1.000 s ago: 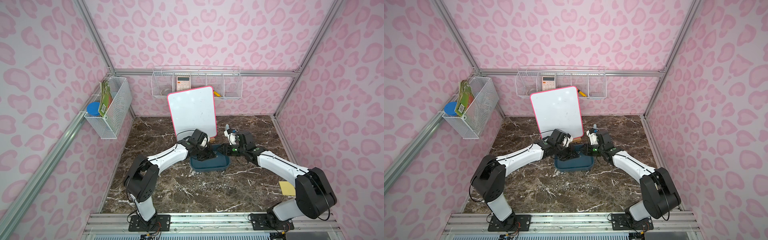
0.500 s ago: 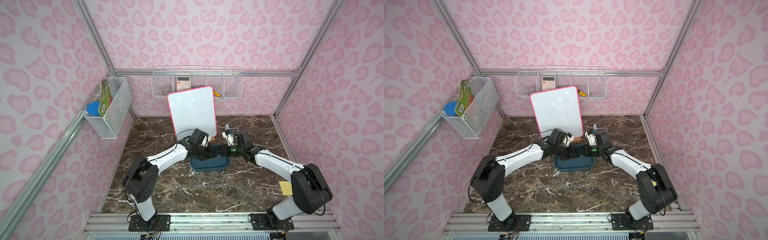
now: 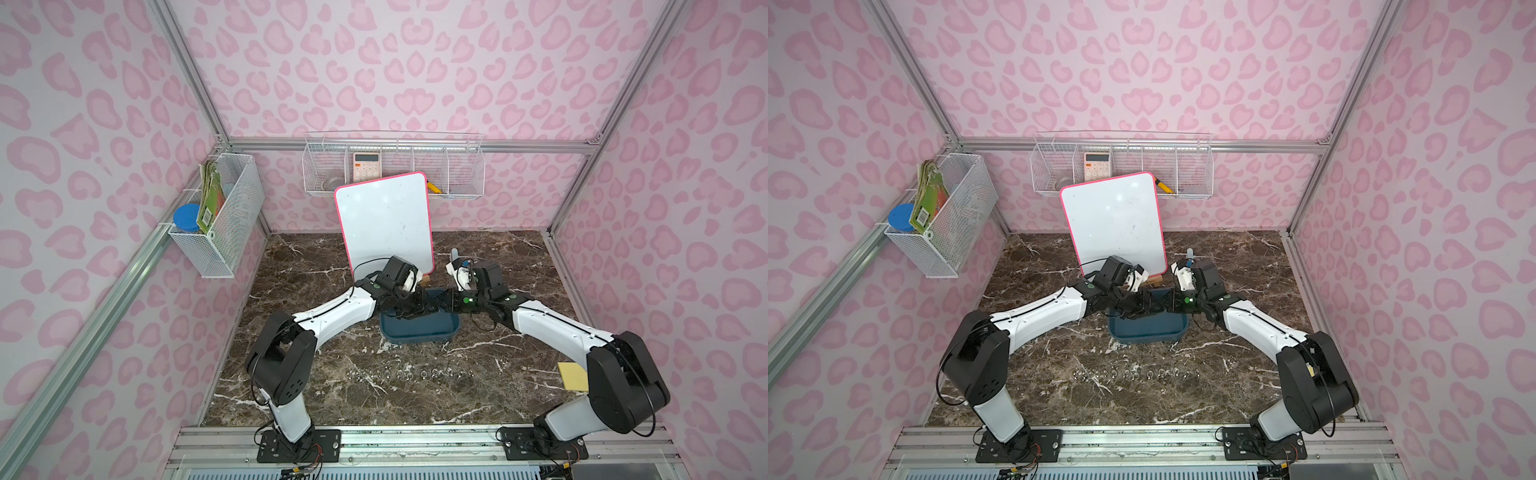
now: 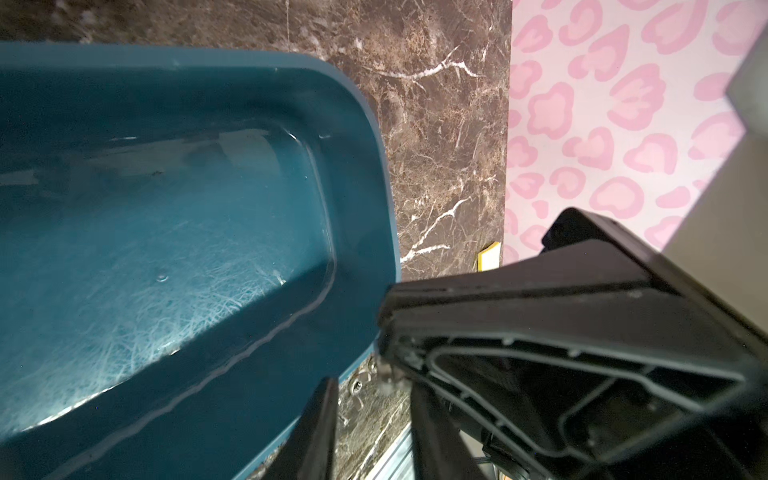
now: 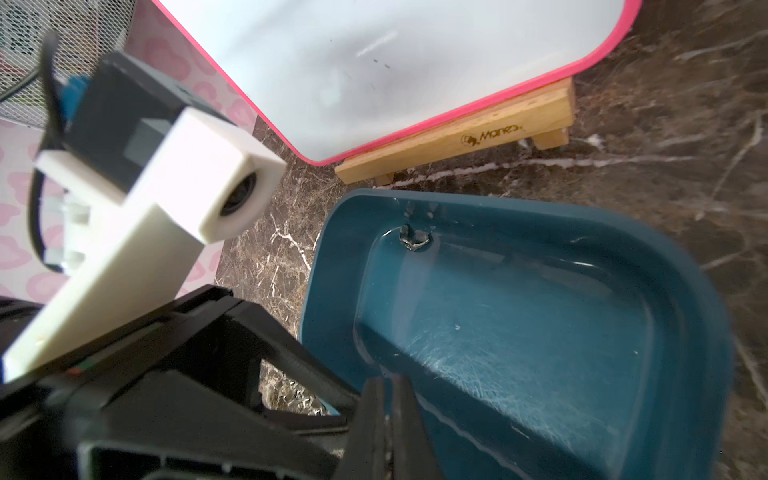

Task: Take out the wing nut from the storage box
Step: Pick up the wing nut from the storage box, then place the wing nut at the center of the board.

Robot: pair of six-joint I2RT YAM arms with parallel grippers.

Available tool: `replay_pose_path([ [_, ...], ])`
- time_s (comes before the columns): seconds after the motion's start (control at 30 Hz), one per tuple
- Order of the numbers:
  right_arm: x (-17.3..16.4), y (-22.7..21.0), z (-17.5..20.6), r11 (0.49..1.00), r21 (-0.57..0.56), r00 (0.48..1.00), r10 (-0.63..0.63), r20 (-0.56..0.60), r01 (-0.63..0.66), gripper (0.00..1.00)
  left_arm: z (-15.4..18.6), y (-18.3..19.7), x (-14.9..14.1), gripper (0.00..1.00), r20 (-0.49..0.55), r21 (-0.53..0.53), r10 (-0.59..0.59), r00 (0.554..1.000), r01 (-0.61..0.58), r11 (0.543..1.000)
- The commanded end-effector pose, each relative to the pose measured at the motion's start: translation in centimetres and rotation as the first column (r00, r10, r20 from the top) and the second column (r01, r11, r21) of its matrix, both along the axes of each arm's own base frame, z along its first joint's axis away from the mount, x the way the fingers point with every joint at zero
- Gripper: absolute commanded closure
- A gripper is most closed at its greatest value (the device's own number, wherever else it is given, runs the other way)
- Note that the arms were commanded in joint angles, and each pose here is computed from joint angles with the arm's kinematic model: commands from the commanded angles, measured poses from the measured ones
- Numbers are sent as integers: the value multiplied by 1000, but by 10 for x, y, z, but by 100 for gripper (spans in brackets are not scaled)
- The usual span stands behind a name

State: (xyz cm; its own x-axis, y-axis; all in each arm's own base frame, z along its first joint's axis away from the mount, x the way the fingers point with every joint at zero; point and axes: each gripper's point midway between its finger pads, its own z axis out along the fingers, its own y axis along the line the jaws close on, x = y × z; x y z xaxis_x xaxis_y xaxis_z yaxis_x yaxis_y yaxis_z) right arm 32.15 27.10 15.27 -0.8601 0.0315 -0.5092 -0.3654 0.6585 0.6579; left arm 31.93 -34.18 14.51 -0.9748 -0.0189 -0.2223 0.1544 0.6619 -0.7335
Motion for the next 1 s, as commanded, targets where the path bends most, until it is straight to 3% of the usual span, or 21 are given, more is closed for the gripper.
replay_pose_path([
  [0.0,-3,-11,-3,998,-51,999,-34,-1,34,100,6,6,3,53,27,11,8,1000,-9,1000],
  [0.33,-30,-72,-28,943,-281,984,-180,16,177,100,-13,42,11,35,2,169,111,994,-110,980],
  [0.53,-57,-109,-53,878,-424,970,-244,1,222,100,-21,61,18,14,-4,233,175,985,-169,958],
  [0.8,-97,-126,-90,809,-545,952,-301,-62,221,100,-22,73,22,9,1,282,206,979,-198,939],
  [0.97,-112,-125,-108,811,-550,948,-302,-104,198,100,-25,75,22,9,-7,295,214,977,-202,934],
])
